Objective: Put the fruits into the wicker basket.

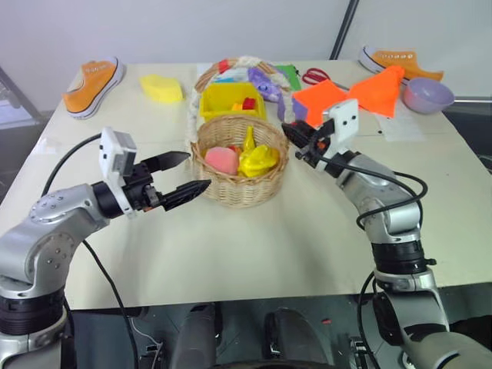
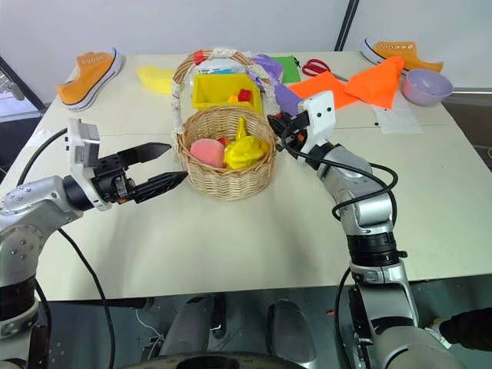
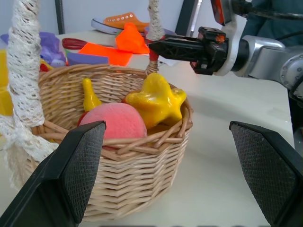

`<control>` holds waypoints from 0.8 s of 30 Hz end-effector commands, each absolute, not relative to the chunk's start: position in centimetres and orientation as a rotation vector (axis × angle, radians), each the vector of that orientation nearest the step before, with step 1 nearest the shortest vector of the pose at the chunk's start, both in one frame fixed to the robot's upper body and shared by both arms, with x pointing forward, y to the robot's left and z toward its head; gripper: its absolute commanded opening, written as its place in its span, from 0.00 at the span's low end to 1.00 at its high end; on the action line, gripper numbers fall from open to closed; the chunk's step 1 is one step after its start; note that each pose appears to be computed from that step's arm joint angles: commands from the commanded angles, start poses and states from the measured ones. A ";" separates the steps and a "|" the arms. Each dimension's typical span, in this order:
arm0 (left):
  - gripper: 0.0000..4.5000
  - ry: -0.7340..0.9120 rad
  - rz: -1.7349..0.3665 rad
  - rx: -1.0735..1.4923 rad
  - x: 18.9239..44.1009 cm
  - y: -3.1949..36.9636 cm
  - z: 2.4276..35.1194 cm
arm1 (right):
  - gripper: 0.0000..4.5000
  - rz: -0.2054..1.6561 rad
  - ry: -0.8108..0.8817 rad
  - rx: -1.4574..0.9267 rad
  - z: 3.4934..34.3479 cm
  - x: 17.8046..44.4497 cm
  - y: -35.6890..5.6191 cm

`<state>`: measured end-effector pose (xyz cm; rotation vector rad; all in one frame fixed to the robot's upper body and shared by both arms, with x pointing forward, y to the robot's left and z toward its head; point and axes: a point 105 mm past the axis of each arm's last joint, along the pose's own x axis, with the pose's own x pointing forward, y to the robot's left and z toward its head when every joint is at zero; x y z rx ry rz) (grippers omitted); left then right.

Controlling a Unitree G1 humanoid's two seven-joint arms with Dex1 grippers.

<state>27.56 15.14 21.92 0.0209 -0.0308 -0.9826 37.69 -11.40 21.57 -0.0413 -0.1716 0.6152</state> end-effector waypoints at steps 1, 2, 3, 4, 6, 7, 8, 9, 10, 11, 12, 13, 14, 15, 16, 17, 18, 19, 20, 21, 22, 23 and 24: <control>1.00 -0.102 -1.007 0.048 26.9 14.4 23.2 | 0.01 0.563 -0.302 -0.056 24.9 36.8 -13.0; 1.00 -0.110 -1.012 0.057 27.1 14.1 23.3 | 0.01 0.497 -0.330 -0.062 25.6 36.7 -14.8; 1.00 -0.113 -1.018 0.060 27.2 13.7 23.3 | 0.01 0.439 -0.350 -0.064 26.1 36.5 -16.5; 1.00 -0.119 -1.028 0.062 27.3 13.3 23.3 | 0.01 0.381 -0.364 -0.069 26.6 36.2 -18.2; 1.00 -0.123 -1.044 0.062 27.5 12.6 23.1 | 0.01 0.287 -0.383 -0.087 27.0 35.5 -21.0; 1.00 -0.123 -1.055 0.058 27.6 12.1 23.0 | 0.01 0.230 -0.388 -0.103 27.1 35.1 -22.7; 1.00 -0.120 -1.066 0.056 27.7 11.7 22.8 | 0.01 0.167 -0.382 -0.131 27.0 34.7 -24.4; 1.00 -0.117 -1.081 0.060 27.7 11.2 22.5 | 0.01 0.091 -0.367 -0.159 26.8 34.3 -26.5; 1.00 -0.114 -1.096 0.061 27.8 10.7 22.3 | 0.01 0.027 -0.356 -0.176 26.7 33.8 -28.4; 1.00 -0.113 -1.107 0.061 27.8 10.4 22.2 | 0.01 -0.020 -0.347 -0.190 26.6 33.3 -29.8; 1.00 -0.117 -1.122 0.054 27.9 9.9 22.2 | 0.01 -0.092 -0.334 -0.208 26.4 32.9 -31.7; 1.00 -0.121 -1.131 0.049 28.0 9.6 22.3 | 0.01 -0.137 -0.327 -0.221 26.3 32.5 -32.9; 1.00 -0.127 -1.142 0.043 28.1 9.2 22.4 | 0.01 -0.190 -0.310 -0.234 26.0 32.2 -34.3; 1.00 -0.132 -1.151 0.039 28.2 8.9 22.4 | 0.01 -0.228 -0.293 -0.248 25.7 32.1 -35.3; 1.00 -0.135 -1.157 0.038 28.2 8.7 22.5 | 0.01 -0.258 -0.281 -0.261 25.4 31.9 -36.1; 1.00 -0.136 -1.160 0.039 28.2 8.5 22.5 | 0.01 -0.278 -0.275 -0.260 25.2 31.8 -36.7; 1.00 -0.136 -1.161 0.041 28.3 8.4 22.4 | 0.01 -0.291 -0.271 -0.250 25.0 31.8 -37.1; 1.00 -0.136 -1.161 0.042 28.3 8.4 22.4 | 0.01 -0.296 -0.268 -0.243 24.9 31.7 -37.4; 1.00 -0.137 -1.162 0.041 28.3 8.3 22.4 | 0.01 -0.295 -0.264 -0.238 24.7 31.7 -37.5; 1.00 -0.138 -1.163 0.040 28.3 8.3 22.4 | 0.11 -0.293 -0.259 -0.235 24.5 31.7 -37.6; 1.00 -0.138 -1.164 0.040 28.3 8.2 22.4 | 0.23 -0.291 -0.256 -0.233 24.5 31.7 -37.6; 1.00 -0.138 -1.164 0.039 28.3 8.3 22.4 | 0.31 -0.291 -0.255 -0.235 24.4 31.6 -37.6; 1.00 -0.137 -1.163 0.039 28.4 8.3 22.4 | 0.40 -0.292 -0.254 -0.238 24.4 31.5 -37.6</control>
